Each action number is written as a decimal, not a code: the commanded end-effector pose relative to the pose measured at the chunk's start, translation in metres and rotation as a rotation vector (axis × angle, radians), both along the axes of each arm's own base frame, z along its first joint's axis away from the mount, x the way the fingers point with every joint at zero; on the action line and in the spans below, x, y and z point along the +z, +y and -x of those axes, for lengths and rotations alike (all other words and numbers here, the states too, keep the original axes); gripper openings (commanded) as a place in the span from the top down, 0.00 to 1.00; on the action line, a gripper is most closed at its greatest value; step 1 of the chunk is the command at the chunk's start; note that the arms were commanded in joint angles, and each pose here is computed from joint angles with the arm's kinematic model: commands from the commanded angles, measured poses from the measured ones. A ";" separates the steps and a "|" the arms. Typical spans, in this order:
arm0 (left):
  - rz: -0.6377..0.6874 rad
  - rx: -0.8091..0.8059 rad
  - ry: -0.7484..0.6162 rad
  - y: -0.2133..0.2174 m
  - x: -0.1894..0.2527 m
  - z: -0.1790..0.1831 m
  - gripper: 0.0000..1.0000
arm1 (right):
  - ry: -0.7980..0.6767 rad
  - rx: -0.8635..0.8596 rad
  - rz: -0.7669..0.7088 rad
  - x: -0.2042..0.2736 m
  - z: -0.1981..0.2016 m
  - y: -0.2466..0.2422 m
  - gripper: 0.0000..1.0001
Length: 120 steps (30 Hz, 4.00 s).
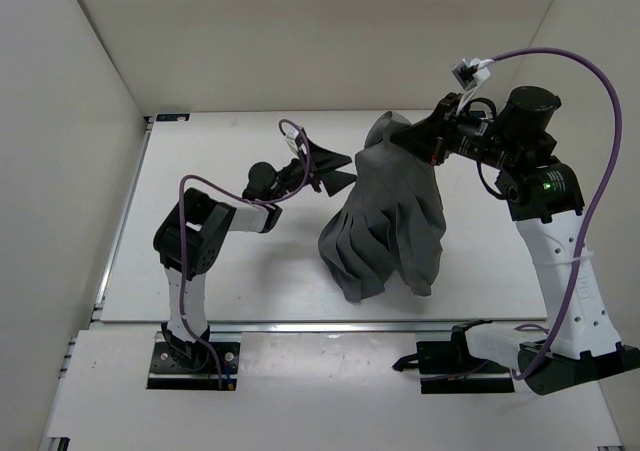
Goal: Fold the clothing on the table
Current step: Flatten the skirt out
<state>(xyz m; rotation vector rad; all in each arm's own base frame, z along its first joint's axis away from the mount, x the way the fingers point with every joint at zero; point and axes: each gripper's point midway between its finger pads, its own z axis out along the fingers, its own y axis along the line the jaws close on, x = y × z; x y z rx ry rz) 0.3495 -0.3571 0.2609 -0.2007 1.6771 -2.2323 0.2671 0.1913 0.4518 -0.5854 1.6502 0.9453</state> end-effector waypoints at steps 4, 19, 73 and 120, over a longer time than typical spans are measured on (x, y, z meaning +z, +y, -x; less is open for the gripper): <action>0.208 0.059 -0.527 0.025 0.071 0.047 0.01 | -0.134 0.033 -0.052 0.038 0.011 0.001 1.00; 0.318 0.039 -0.531 0.011 0.081 0.019 0.01 | -0.123 0.043 -0.052 0.034 0.009 0.003 1.00; -0.192 0.150 -1.135 -0.008 0.086 0.056 0.33 | -0.054 0.078 0.019 0.005 0.012 0.015 1.00; -1.174 0.485 -0.480 0.138 -0.023 -0.102 0.23 | 0.447 -0.377 0.360 -0.238 -0.123 -0.017 1.00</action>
